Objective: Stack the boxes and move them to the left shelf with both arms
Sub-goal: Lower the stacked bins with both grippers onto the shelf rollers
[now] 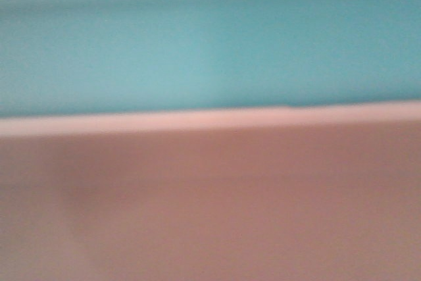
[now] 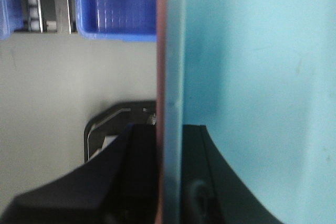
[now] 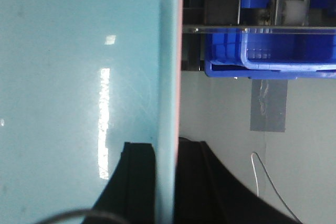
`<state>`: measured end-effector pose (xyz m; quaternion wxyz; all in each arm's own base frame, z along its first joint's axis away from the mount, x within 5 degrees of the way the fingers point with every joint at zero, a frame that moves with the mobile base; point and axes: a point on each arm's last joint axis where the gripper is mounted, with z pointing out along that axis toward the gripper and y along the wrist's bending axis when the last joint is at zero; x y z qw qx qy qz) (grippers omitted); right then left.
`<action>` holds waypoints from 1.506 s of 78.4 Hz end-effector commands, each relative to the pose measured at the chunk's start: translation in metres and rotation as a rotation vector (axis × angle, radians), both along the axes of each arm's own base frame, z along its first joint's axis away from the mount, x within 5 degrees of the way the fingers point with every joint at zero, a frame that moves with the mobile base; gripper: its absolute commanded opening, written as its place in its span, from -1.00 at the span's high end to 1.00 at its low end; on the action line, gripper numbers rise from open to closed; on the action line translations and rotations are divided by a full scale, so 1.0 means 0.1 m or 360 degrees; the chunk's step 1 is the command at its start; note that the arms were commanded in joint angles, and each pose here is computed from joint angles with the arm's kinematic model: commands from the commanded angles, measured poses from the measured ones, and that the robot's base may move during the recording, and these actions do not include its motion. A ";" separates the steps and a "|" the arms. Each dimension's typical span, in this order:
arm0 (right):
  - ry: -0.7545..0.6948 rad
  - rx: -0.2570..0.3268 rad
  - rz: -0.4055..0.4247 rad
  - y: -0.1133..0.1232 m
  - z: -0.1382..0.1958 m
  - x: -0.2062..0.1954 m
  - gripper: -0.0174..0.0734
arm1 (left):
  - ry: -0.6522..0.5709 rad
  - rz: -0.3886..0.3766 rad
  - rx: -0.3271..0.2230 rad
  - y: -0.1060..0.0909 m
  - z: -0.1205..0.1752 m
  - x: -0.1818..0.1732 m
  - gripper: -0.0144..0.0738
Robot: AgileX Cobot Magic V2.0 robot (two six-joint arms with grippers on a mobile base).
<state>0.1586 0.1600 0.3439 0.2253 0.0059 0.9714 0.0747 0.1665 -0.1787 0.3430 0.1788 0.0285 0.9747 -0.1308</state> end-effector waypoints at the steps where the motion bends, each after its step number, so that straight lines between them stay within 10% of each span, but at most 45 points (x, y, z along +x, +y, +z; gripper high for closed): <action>1: -0.0247 0.0183 0.0041 -0.01 0.23 0.09 0.47 | -0.0230 -0.0019 -0.0196 -0.02 0.24 0.04 0.67; 60: -0.0668 0.0097 0.0086 0.07 0.22 1.56 0.47 | -0.0840 0.0046 -0.0165 -0.08 0.36 1.48 0.67; 118: -0.0622 0.0005 0.0067 0.09 -0.19 2.19 0.44 | -0.0849 0.0077 -0.0122 -0.17 -0.18 2.07 0.66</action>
